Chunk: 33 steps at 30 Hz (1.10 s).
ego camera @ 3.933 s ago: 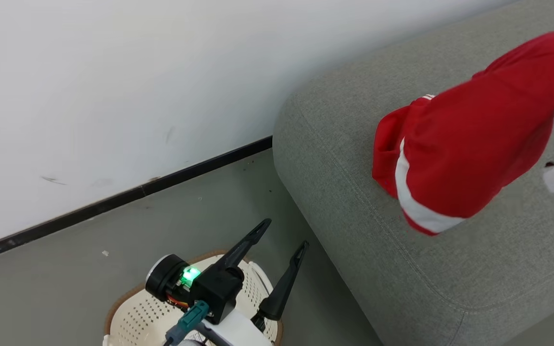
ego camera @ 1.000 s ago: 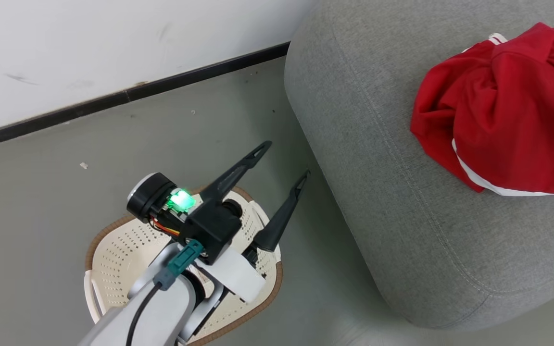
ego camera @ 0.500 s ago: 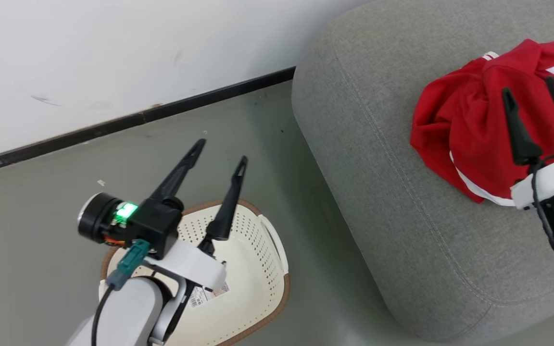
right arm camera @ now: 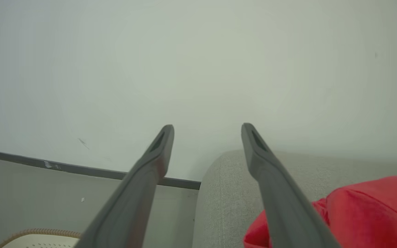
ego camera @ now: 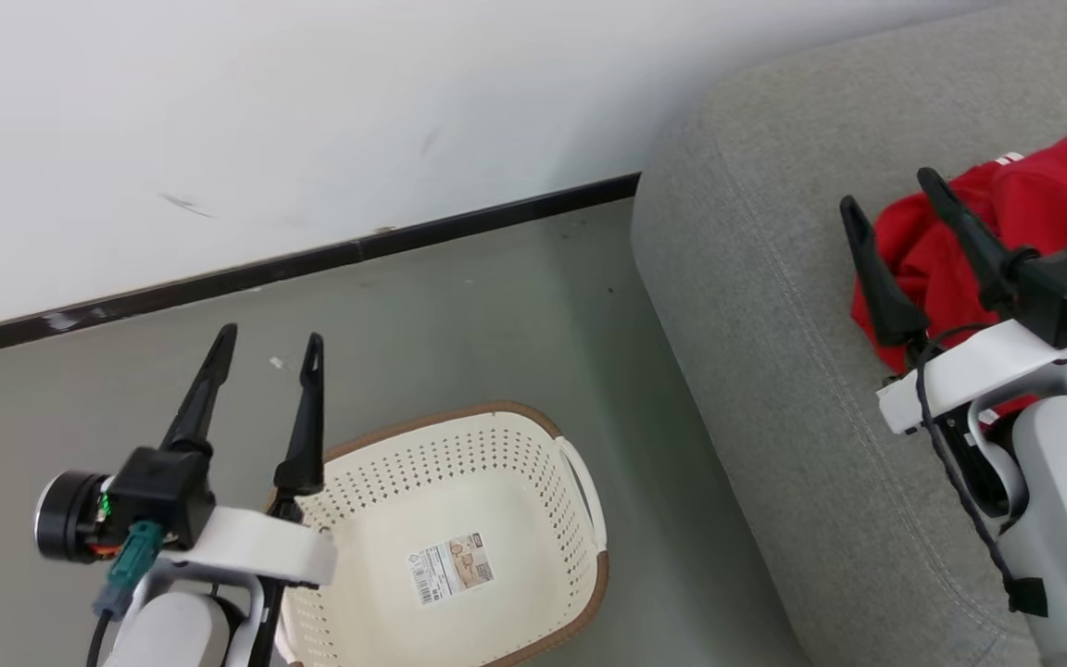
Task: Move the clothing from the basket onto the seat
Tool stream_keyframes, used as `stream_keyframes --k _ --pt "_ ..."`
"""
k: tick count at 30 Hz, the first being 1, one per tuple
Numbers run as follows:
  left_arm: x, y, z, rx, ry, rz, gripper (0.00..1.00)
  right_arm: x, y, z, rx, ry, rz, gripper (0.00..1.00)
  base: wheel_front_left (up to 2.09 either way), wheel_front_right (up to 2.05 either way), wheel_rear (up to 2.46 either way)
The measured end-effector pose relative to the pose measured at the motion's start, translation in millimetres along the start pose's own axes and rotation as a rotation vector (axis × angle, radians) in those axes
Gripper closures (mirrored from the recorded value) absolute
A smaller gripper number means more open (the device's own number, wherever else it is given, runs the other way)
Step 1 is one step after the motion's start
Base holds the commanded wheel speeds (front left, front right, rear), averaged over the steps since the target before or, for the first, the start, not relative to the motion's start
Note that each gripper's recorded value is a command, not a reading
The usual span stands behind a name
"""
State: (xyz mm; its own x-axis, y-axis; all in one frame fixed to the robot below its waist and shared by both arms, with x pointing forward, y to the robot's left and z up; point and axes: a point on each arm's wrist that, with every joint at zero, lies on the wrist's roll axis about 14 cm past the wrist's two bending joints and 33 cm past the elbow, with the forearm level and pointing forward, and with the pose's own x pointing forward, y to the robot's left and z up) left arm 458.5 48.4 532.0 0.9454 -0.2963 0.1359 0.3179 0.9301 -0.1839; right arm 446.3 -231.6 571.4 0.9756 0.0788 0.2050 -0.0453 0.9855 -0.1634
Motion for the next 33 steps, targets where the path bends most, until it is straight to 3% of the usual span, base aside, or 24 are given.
stream_keyframes --k 13,33 --pt "-50.9 61.8 4.5 0.028 0.015 0.227 0.00 -5.0 42.4 6.5 0.060 -0.027 0.061 0.00 0.00 0.00 0.00" --pt "-105.8 78.7 18.4 0.061 0.006 0.316 0.00 -64.5 62.5 -9.0 0.166 0.036 0.019 0.00 0.00 0.00 0.00"
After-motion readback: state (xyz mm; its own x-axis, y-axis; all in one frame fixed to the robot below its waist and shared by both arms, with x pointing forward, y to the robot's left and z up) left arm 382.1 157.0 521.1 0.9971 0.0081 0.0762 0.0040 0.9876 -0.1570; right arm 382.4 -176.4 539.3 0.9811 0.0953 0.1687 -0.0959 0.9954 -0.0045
